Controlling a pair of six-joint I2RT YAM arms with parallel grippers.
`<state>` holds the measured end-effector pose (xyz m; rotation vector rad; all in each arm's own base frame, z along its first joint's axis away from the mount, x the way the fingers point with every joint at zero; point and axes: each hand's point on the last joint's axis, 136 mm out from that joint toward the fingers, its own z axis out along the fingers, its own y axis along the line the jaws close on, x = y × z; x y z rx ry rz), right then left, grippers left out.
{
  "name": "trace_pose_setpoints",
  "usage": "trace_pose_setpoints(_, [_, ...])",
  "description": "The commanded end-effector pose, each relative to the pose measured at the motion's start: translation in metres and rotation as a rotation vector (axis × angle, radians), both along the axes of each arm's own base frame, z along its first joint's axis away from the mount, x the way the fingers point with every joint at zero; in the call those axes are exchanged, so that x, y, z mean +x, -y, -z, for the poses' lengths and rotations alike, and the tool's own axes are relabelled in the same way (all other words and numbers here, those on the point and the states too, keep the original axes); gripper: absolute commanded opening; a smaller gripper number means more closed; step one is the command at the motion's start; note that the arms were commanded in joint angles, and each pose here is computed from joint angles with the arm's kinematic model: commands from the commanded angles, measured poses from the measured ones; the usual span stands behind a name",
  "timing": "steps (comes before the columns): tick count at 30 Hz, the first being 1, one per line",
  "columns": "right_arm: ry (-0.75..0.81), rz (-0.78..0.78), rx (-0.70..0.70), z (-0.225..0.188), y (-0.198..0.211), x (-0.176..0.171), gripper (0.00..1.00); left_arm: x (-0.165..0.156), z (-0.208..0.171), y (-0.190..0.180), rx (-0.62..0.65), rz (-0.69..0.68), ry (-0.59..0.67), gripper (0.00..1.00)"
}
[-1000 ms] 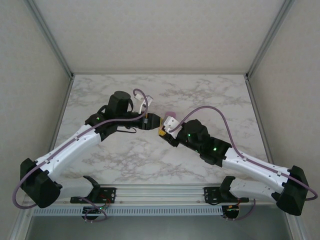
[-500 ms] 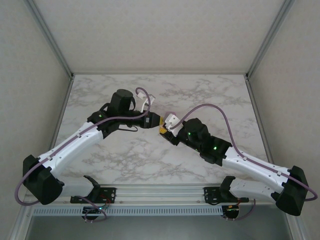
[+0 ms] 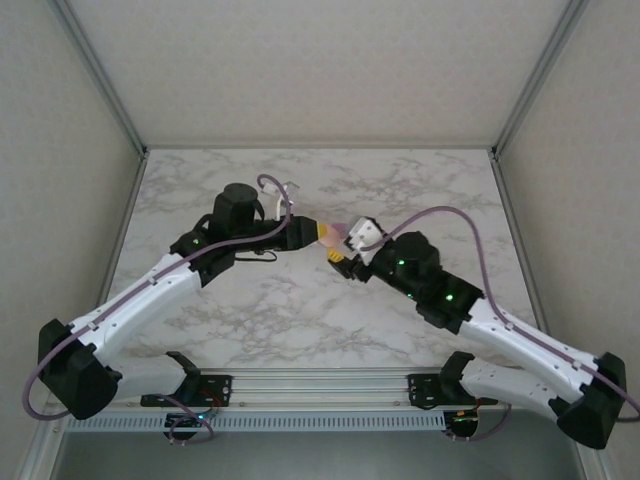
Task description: Insert the wireless bluetooth earbuds into the charging case
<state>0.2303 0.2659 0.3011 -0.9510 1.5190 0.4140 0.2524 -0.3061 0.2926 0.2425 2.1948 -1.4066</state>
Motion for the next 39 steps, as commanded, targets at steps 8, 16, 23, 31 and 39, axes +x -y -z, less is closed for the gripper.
trace_pose_setpoints(8, [0.12,-0.187,0.061,-0.025,0.005,0.003,0.7,0.013,-0.035,0.001,-0.243,-0.102,-0.112,0.09])
trace_pose_setpoints(16, [0.168,-0.227,0.079,-0.038,-0.011,0.015,0.63,0.015,-0.038,0.008,-0.291,-0.088,-0.177,0.12])
trace_pose_setpoints(23, [0.208,-0.201,0.101,-0.047,-0.011,0.022,0.58,0.013,-0.045,0.007,-0.319,-0.079,-0.168,0.12])
trace_pose_setpoints(31, [0.172,-0.237,0.078,-0.043,-0.014,0.021,0.47,0.012,-0.046,0.008,-0.341,-0.071,-0.174,0.13])
trace_pose_setpoints(39, [0.16,-0.236,0.096,-0.046,-0.013,0.024,0.47,0.008,-0.051,0.009,-0.345,-0.046,-0.155,0.14])
